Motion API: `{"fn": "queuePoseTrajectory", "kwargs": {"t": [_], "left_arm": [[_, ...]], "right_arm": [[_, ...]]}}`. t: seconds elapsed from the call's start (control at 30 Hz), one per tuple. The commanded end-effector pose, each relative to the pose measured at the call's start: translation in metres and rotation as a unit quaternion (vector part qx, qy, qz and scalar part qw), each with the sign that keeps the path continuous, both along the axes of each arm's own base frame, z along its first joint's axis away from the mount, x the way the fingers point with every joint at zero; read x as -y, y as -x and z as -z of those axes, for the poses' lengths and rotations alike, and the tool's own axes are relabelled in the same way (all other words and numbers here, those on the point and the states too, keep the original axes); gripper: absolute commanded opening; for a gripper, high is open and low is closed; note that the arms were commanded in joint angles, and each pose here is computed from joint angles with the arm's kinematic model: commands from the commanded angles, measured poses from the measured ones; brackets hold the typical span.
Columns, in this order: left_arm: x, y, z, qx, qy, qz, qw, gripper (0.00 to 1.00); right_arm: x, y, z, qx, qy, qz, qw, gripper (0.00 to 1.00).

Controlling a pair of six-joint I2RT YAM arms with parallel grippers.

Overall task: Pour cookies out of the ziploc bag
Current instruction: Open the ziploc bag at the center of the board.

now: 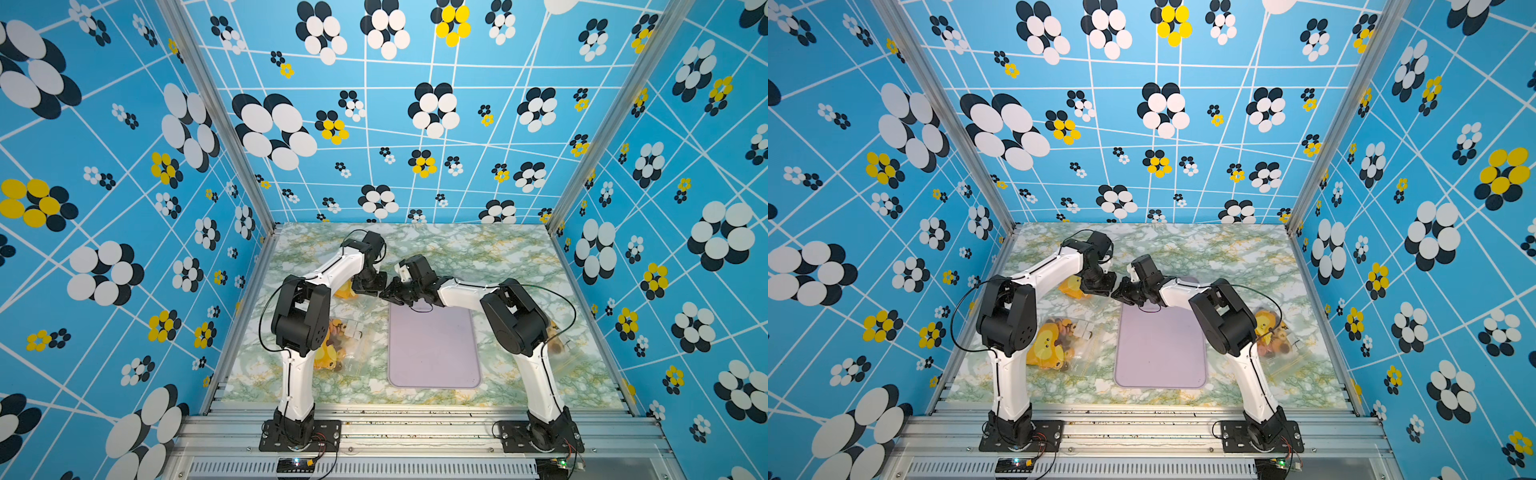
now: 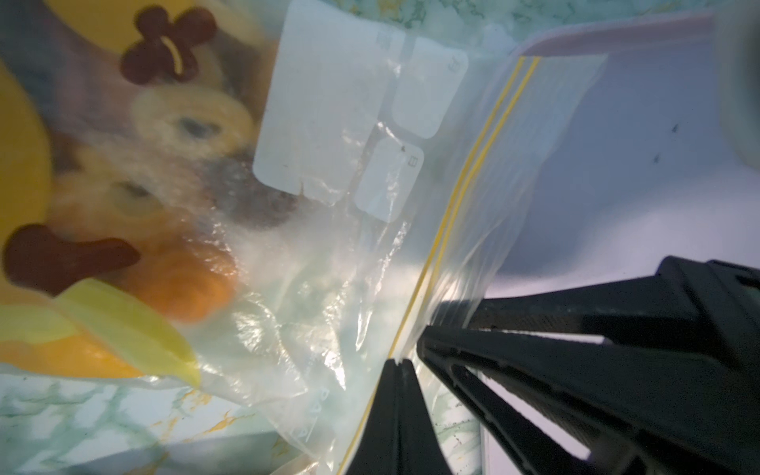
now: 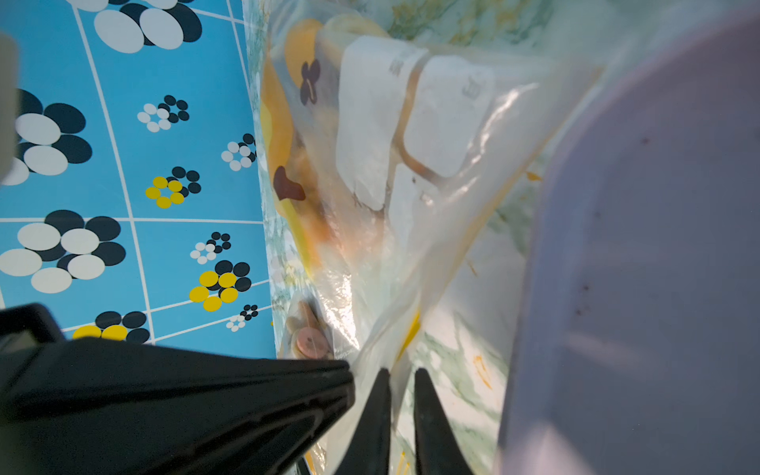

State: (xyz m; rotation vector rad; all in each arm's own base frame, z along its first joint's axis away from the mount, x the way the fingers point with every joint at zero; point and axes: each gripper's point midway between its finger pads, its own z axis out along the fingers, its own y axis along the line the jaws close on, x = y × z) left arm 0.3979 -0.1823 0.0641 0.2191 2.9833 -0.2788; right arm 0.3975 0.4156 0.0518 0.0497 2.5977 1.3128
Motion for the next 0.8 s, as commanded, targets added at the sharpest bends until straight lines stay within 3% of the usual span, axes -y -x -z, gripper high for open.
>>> {"fn": "queuePoseTrajectory", "kwargs": {"t": [0.0,0.1,0.37,0.67,0.77], "left_arm": [[-0.005,0.004,-0.014,0.006,0.007,-0.005,1.000,0.00],[-0.005,0.004,-0.014,0.006,0.007,-0.006,1.000,0.00],[-0.011,0.002,-0.018,0.014,-0.003,-0.013,1.000,0.00],[-0.019,-0.002,-0.034,0.041,0.013,-0.041,0.998,0.00],[-0.016,0.000,-0.034,0.039,0.022,-0.036,0.998,0.00]], "right_arm": [[-0.009,-0.001,0.006,-0.002,-0.002,-0.007,1.000,0.08],[-0.009,-0.002,0.005,-0.002,-0.003,-0.006,1.000,0.00],[-0.006,0.000,0.004,0.004,0.001,-0.005,1.000,0.00],[0.022,0.003,0.013,0.050,0.112,0.003,0.992,0.00],[0.021,0.003,-0.005,0.069,0.108,0.001,0.992,0.00]]}}
